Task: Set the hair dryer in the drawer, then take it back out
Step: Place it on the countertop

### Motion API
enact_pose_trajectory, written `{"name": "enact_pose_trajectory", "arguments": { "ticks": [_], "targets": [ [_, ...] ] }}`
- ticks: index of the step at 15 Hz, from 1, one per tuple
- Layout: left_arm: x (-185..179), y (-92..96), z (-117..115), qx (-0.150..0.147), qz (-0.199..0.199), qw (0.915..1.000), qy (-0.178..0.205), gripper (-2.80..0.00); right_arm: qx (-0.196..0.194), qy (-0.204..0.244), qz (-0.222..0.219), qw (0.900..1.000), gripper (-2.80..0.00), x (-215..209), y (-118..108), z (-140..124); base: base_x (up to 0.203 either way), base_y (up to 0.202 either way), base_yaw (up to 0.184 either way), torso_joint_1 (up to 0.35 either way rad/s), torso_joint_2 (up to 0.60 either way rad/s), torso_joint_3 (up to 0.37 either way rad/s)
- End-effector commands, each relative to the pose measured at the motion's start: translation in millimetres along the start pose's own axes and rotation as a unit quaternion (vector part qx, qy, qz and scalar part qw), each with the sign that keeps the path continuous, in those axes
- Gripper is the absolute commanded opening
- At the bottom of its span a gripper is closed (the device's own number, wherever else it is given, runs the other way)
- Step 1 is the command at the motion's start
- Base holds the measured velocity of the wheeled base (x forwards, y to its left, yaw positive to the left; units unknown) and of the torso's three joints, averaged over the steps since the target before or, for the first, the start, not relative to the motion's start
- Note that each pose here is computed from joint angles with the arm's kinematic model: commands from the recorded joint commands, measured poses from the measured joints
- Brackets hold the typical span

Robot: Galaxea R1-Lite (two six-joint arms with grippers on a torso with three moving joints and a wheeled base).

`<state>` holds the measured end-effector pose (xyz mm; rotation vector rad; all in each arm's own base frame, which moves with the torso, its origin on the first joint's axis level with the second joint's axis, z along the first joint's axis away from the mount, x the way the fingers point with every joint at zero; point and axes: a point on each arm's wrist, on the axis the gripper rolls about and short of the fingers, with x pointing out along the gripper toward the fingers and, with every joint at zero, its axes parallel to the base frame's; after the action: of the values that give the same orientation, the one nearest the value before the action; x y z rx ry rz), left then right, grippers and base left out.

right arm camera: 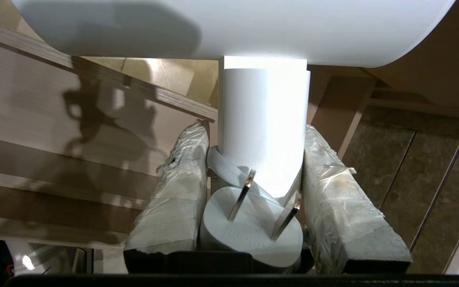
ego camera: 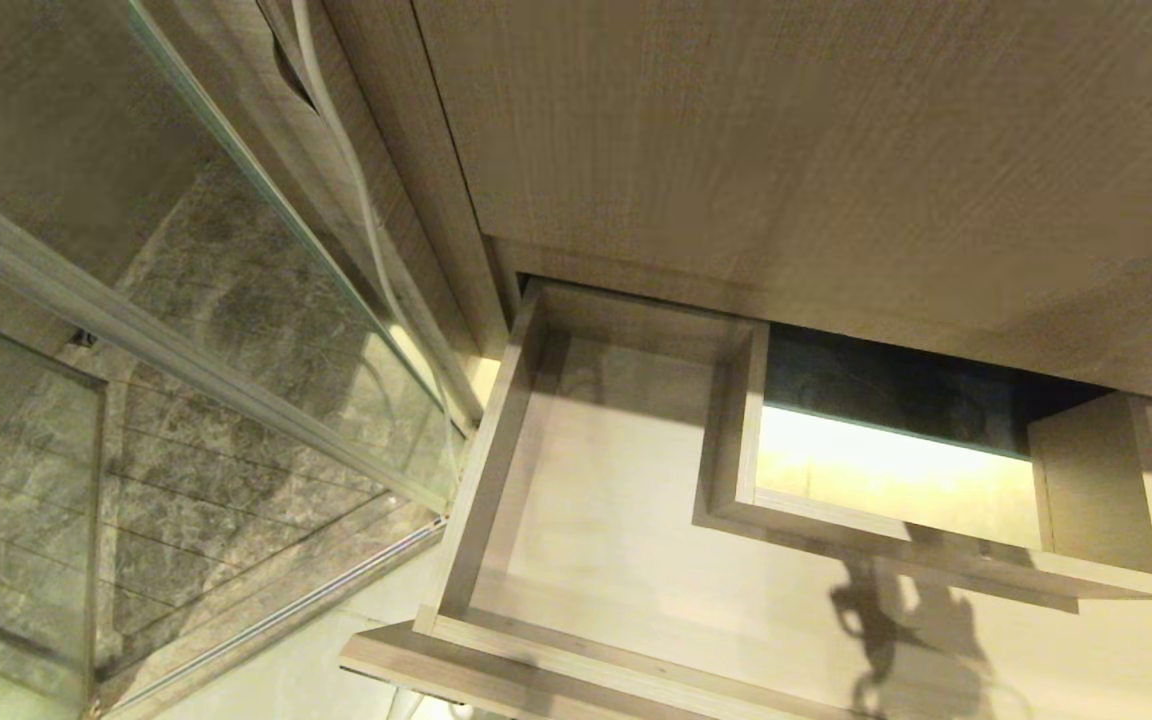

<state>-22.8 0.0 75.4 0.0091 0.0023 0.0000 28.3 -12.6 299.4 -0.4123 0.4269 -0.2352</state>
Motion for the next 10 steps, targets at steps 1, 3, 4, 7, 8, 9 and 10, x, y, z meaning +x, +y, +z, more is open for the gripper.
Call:
{"name": "enact_pose_trajectory", "arguments": {
  "ticks": [1, 3, 4, 7, 8, 9, 10],
  "targets": [
    [-0.1, 0.0, 0.1, 0.000, 0.000, 1.0000, 0.000, -2.80, 0.000, 0.001, 0.002, 1.000, -2.80, -2.3, -0.6, 2.1, 0.000, 0.000, 0.000, 0.000, 0.00, 0.000],
    [0.0, 0.0, 0.0, 0.000, 0.000, 1.0000, 0.000, -2.80, 0.004, 0.010, 0.011, 1.000, -2.80, 2.3, 0.2, -1.1, 0.000, 0.000, 0.000, 0.000, 0.00, 0.000],
    [-0.1, 0.0, 0.1, 0.000, 0.000, 1.0000, 0.000, -2.80, 0.007, 0.015, 0.014, 1.000, -2.80, 3.9, 0.0, -1.7, 0.000, 0.000, 0.000, 0.000, 0.00, 0.000],
    [0.0, 0.0, 0.0, 0.000, 0.000, 1.0000, 0.000, -2.80, 0.012, 0.031, 0.027, 0.999, -2.80, 9.0, 4.2, -10.2, 0.000, 0.000, 0.000, 0.000, 0.00, 0.000],
    [-0.1, 0.0, 0.1, 0.000, 0.000, 1.0000, 0.000, -2.80, 0.012, 0.027, 0.037, 0.999, -2.80, 10.5, 5.4, -11.7, 0.000, 0.000, 0.000, 0.000, 0.00, 0.000],
    [-0.1, 0.0, 0.1, 0.000, 0.000, 1.0000, 0.000, -2.80, 0.011, 0.022, 0.044, 0.999, -2.80, 10.8, 5.6, -11.5, 0.000, 0.000, 0.000, 0.000, 0.00, 0.000],
    [-0.1, 0.0, 0.1, 0.000, 0.000, 1.0000, 0.000, -2.80, 0.009, 0.006, 0.064, 0.998, -2.80, 10.9, 5.8, -9.8, 0.000, 0.000, 0.000, 0.000, 0.00, 0.000]
  ]
}}
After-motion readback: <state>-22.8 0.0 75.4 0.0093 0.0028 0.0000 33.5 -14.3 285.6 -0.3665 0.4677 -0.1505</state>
